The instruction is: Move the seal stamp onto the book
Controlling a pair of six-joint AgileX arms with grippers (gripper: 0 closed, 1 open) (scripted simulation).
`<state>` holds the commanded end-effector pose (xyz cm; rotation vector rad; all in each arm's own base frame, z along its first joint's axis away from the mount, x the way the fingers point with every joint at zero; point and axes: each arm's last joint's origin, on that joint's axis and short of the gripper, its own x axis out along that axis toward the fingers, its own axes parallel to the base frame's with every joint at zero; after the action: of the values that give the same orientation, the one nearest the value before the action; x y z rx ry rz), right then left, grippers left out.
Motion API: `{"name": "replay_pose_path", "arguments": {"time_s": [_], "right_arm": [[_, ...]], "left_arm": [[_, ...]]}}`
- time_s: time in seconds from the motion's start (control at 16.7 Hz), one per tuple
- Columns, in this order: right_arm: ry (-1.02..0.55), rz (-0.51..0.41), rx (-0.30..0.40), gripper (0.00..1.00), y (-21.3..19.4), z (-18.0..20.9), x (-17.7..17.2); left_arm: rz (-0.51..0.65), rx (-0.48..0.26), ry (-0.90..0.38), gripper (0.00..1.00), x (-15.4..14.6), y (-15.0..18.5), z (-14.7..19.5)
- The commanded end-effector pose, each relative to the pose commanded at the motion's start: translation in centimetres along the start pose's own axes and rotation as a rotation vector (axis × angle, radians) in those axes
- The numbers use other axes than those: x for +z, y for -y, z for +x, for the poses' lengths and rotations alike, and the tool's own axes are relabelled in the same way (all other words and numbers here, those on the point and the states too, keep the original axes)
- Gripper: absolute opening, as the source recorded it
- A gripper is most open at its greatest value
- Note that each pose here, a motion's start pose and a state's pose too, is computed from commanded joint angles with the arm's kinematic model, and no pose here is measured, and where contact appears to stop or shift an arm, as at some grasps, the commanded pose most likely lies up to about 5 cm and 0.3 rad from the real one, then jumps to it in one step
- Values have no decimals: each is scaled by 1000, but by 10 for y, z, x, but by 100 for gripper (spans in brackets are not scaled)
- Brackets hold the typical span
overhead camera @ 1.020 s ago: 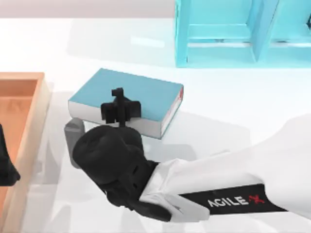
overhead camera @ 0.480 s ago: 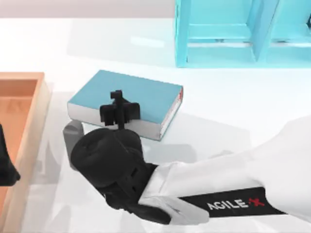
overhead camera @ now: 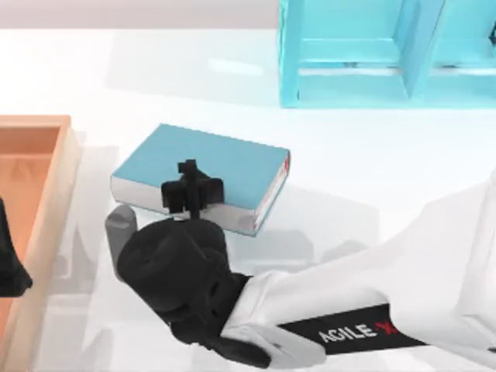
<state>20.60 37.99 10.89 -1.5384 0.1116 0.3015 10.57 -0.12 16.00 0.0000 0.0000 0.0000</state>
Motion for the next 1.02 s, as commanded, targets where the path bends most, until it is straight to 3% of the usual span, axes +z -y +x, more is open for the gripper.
{"name": "replay_pose_path", "arguments": {"time_s": [0.3,1.02], "right_arm": [[-1,0,1,0,-7,2,-1],[-1,0,1,90,-7,2,-1]], "left_arm": [[0,0,0,100,0,0,0],[0,0,0,100,0,0,0]]}}
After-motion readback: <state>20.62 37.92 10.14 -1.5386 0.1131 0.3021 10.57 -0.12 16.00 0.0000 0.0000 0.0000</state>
